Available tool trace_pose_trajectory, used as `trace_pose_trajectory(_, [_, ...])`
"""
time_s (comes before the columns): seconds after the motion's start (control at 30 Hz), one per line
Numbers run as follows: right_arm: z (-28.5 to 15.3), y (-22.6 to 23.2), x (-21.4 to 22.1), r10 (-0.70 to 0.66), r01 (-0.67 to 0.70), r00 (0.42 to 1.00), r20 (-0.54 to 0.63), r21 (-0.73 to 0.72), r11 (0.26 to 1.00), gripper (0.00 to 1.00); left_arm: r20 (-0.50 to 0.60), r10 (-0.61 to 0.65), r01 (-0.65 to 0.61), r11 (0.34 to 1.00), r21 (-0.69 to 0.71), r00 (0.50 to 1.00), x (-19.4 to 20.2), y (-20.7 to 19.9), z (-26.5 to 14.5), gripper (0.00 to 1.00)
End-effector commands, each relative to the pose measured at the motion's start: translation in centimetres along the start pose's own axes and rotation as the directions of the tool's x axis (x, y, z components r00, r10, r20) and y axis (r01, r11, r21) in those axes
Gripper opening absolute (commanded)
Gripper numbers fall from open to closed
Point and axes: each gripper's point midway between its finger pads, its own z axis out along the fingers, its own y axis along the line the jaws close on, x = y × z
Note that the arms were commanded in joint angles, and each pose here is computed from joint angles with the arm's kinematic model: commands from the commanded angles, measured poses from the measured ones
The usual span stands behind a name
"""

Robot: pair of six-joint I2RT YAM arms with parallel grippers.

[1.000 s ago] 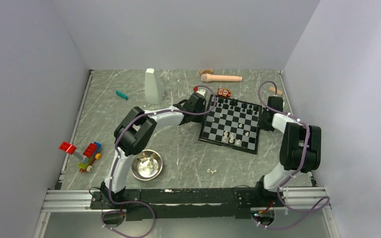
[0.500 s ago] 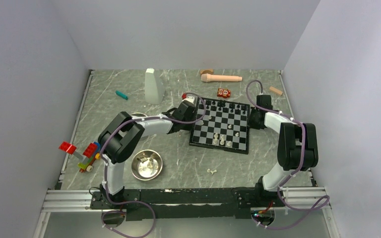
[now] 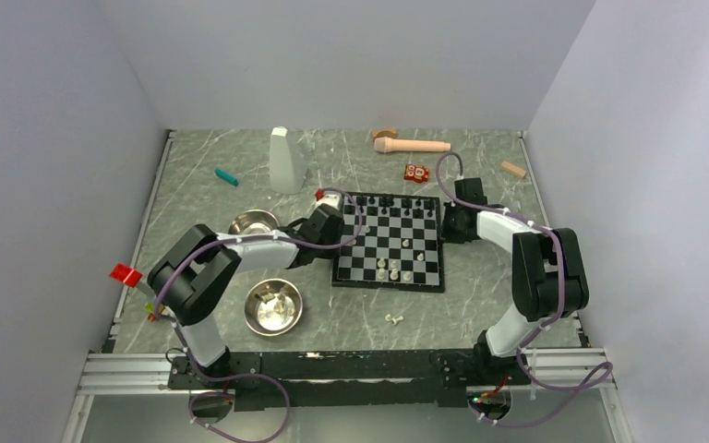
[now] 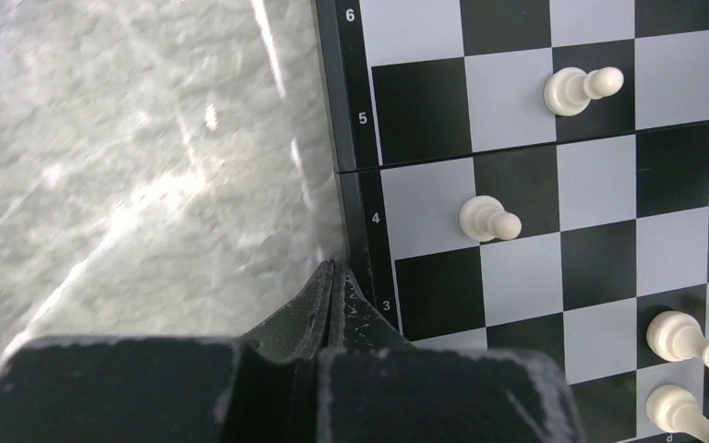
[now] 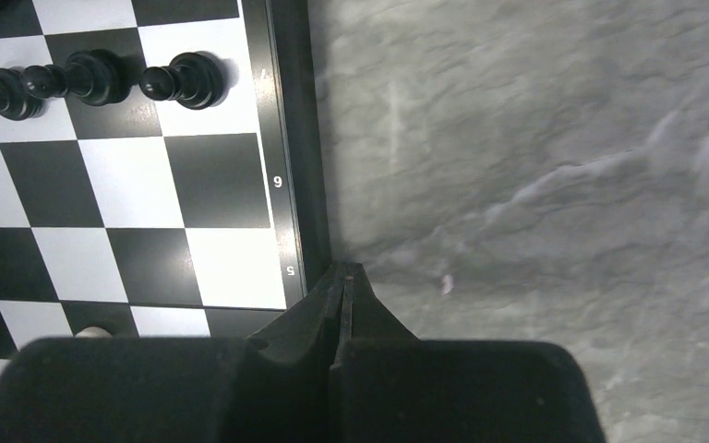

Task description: Set up the chess pieces on the board

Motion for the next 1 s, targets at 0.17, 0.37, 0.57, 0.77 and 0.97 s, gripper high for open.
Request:
trace_pose_trajectory(0.17, [-1.1,6.2,5.8,-0.025,-0.002,0.986,-0.163,-0.162,0.987,0.00,-0.071,-0.017,0.016,1.000,-0.010,0.997,4.1,1.7,-2.3,0.00])
trace_pose_trajectory(0.37, [-1.1,7.9,7.5,-0.050,0.018,0.984,-0.169,-0.187,0.982,0.00,-0.069,-0.019,0.016,0.999,-0.043,0.997,5.4,3.4,-3.9,0.00])
trace_pose_trajectory(0.57, [-0.9,9.1,9.0,-0.076,0.039,0.980,-0.185,-0.199,0.979,0.00,-0.063,-0.038,0.035,0.998,-0.049,0.997,6.2,4.2,-5.2,0.00])
trace_pose_trajectory(0.77, [-1.1,9.7,9.8,-0.086,0.050,0.979,-0.185,-0.193,0.980,0.00,-0.065,-0.040,0.036,0.998,-0.059,0.997,6.8,4.7,-5.9,0.00])
trace_pose_trajectory(0.97, [-1.7,9.2,10.7,-0.069,0.037,0.981,-0.179,-0.172,0.984,0.00,-0.068,-0.033,0.027,0.996,-0.088,0.997,7.1,5.4,-5.8,0.00])
